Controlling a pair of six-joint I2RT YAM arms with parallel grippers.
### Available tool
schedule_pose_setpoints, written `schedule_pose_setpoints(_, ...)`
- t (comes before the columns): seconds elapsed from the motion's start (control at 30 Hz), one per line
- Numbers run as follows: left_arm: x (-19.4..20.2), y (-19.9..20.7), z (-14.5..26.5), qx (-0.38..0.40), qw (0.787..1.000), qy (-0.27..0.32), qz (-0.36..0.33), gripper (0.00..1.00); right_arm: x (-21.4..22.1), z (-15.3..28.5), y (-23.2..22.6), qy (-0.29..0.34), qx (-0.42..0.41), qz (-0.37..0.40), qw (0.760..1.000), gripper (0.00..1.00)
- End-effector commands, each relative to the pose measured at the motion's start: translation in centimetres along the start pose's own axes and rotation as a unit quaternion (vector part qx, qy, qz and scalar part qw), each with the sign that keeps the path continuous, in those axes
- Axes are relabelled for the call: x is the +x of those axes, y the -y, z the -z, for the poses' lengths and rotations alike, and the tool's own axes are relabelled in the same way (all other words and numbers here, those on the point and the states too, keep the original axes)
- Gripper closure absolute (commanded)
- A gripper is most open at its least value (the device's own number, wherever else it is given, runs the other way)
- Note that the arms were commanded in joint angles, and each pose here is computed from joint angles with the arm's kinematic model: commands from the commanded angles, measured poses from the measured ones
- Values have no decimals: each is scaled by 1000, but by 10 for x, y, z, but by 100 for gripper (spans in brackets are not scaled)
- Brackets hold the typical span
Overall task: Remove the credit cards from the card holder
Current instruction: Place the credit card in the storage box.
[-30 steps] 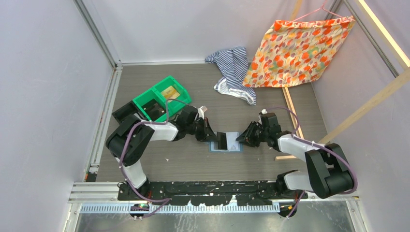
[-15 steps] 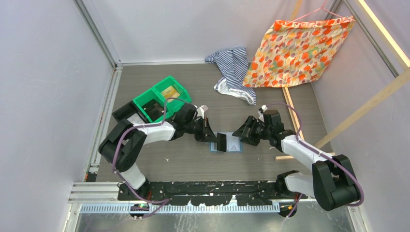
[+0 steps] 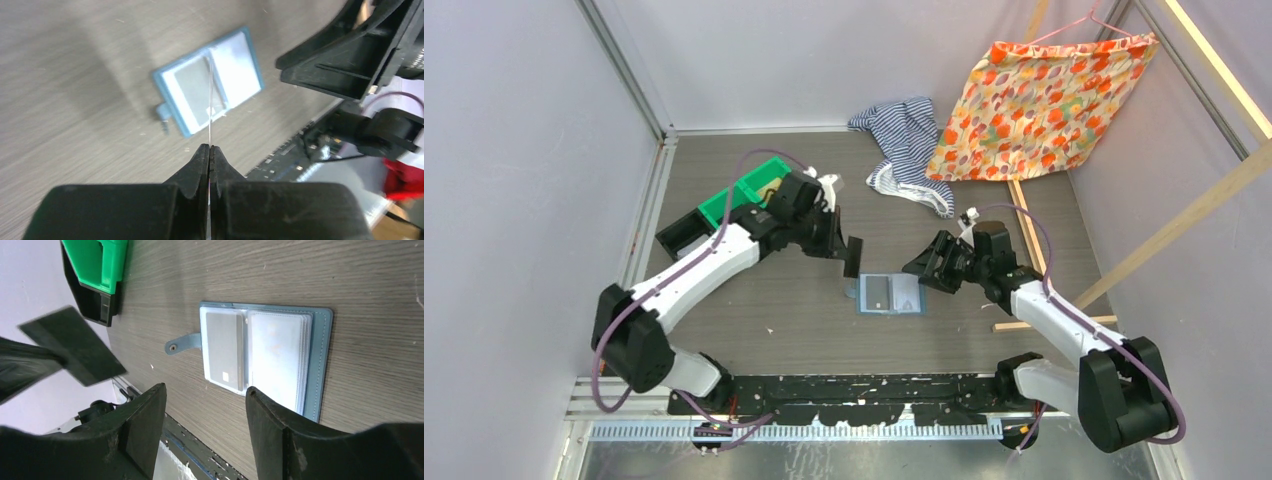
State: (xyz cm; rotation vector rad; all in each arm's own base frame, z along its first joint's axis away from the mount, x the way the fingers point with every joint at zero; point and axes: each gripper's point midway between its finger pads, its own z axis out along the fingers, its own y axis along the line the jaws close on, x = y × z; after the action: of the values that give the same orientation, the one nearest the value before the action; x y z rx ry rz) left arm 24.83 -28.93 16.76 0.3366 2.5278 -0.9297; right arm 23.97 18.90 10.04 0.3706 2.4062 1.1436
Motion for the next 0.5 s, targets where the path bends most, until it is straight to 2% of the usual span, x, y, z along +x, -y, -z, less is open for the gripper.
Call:
schedule_pose_setpoints(0.0,-5,-52,70,-181,978,0,-106,100,-18,7,-12,37,4,14,999,36)
schedule_pose_setpoints(0.17,-26,-89,119,-324,931,4,-170,100,-20,7,-9,44,13,9,999,36)
schedule_pose_setpoints(0.3,-49,-123,155,-458,862,7,-218,100,-19,7,-6,44,16,7,999,36)
schedule_pose_setpoints(0.47,-82,-145,181,-569,774,18,-277,100,-17,7,-4,41,20,4,999,36)
